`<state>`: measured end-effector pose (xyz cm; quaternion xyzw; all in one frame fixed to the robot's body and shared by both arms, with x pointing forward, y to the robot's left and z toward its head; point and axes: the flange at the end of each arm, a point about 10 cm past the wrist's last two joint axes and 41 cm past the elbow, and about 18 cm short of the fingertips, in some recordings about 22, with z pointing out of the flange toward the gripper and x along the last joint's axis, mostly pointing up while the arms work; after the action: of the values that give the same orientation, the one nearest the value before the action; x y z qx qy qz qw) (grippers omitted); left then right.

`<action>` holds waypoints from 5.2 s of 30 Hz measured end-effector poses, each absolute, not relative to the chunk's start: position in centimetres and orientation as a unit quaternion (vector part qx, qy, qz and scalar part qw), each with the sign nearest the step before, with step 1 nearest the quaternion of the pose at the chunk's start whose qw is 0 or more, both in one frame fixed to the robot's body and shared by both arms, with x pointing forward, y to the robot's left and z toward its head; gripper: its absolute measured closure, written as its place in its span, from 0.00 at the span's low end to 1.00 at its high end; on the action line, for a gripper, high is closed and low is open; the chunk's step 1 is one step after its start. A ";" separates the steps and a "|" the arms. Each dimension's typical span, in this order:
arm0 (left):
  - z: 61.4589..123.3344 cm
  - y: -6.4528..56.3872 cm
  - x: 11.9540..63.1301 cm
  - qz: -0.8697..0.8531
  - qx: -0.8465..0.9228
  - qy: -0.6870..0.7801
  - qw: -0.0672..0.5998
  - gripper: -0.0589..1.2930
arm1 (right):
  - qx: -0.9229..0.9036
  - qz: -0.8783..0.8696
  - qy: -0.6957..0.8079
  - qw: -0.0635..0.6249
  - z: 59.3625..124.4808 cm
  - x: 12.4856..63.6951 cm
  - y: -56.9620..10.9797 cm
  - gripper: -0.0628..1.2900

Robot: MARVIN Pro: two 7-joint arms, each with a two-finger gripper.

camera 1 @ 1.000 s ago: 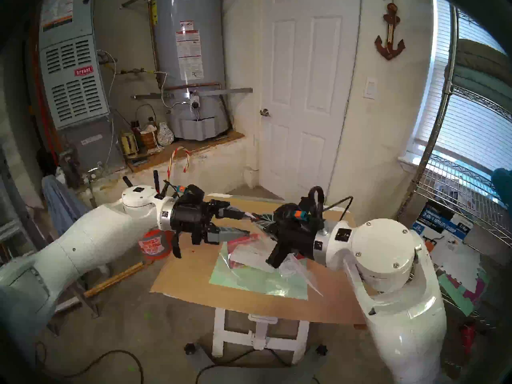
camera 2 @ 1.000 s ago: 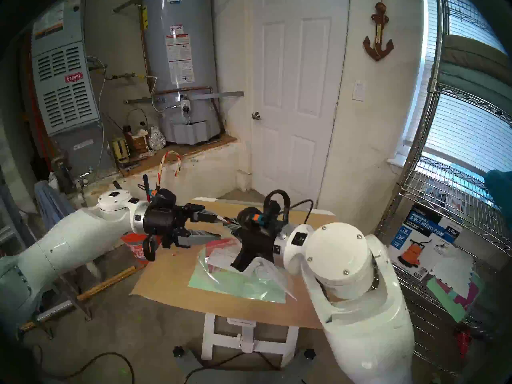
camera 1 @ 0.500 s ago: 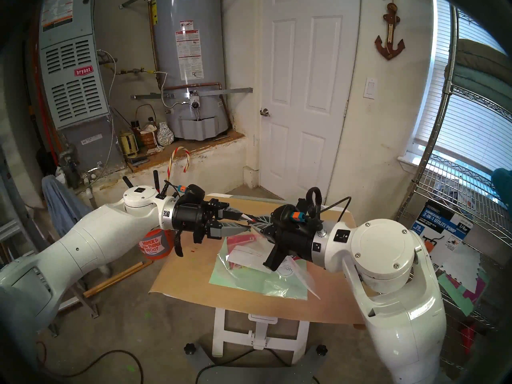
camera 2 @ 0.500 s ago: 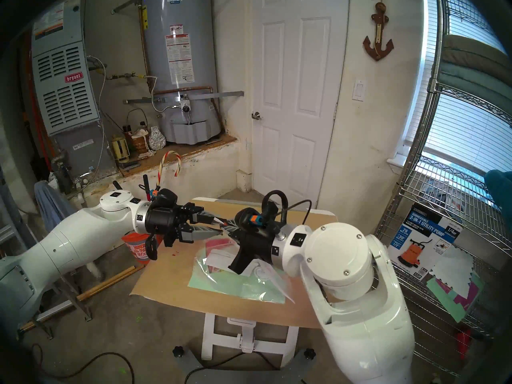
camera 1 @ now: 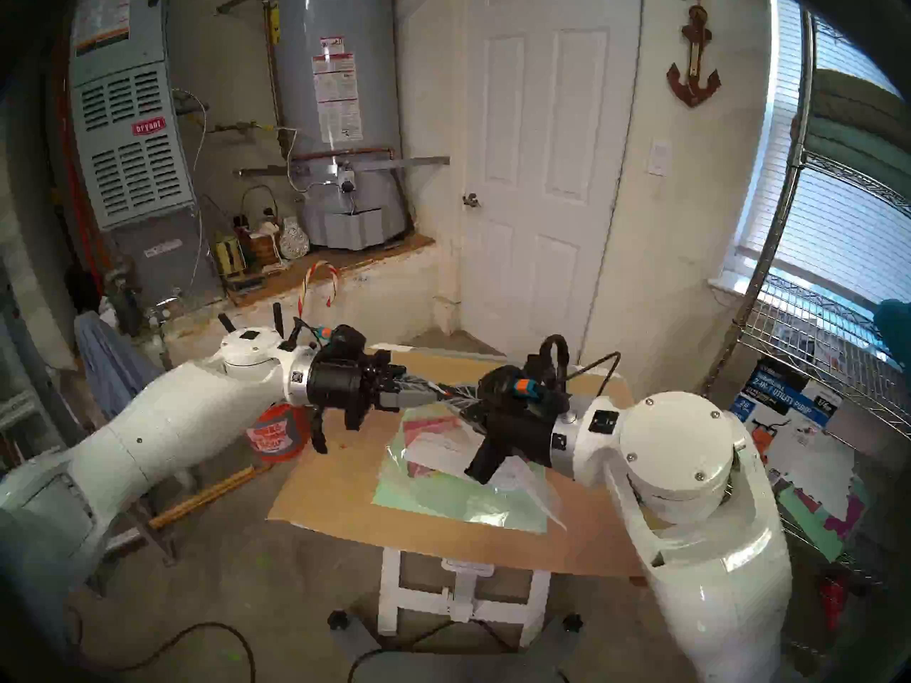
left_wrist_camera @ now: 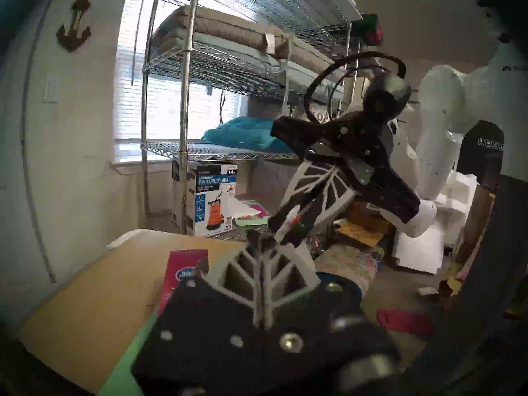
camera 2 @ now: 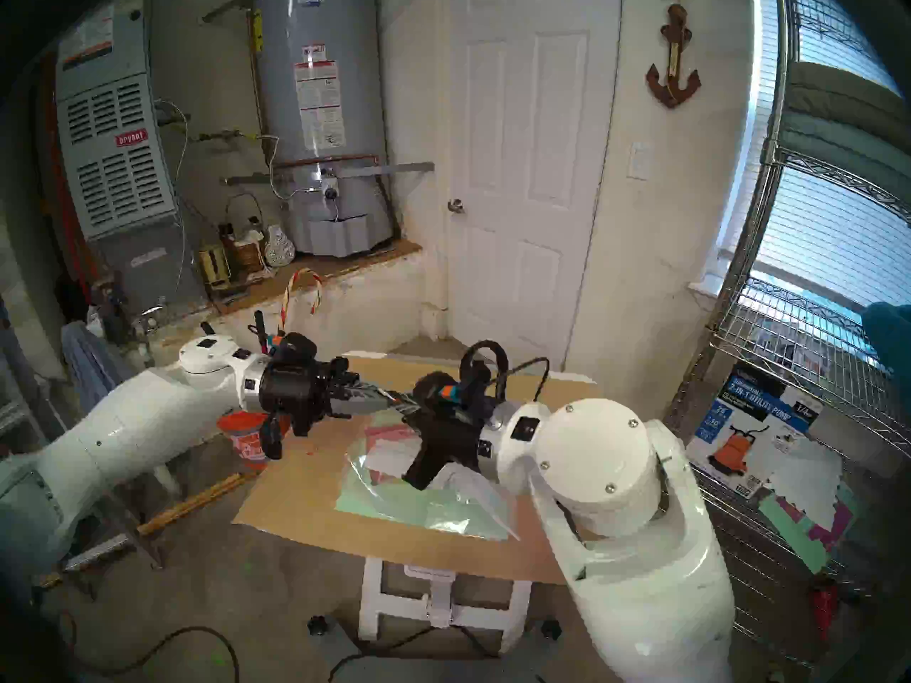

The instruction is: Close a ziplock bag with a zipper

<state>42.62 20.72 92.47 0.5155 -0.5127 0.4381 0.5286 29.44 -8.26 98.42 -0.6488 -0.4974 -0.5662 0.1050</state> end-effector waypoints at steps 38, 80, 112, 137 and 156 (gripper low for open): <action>92.8 21.2 41.7 0.427 0.516 -0.510 0.540 0.87 | -0.641 -0.572 -0.504 0.087 97.8 29.6 -9.2 0.97; 93.9 21.5 42.8 0.435 0.499 -0.502 0.556 0.40 | -0.635 -0.577 -0.504 0.096 98.2 29.6 -8.6 0.97; 93.9 21.4 43.2 0.493 0.478 -0.502 0.526 0.97 | -0.635 -0.584 -0.499 0.085 98.4 30.2 -8.8 0.97; 95.0 23.0 43.0 0.536 0.483 -0.483 0.496 0.97 | -0.640 -0.579 -0.501 0.062 97.0 30.7 -11.1 0.97; 97.4 26.2 44.4 0.580 0.489 -0.471 0.450 0.97 | -0.658 -0.566 -0.495 0.039 95.4 31.6 -14.2 0.97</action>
<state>44.38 26.19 97.35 0.4889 -0.4712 0.5798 0.4503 31.56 -14.19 95.44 -0.6581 -0.4953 -0.5657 0.0393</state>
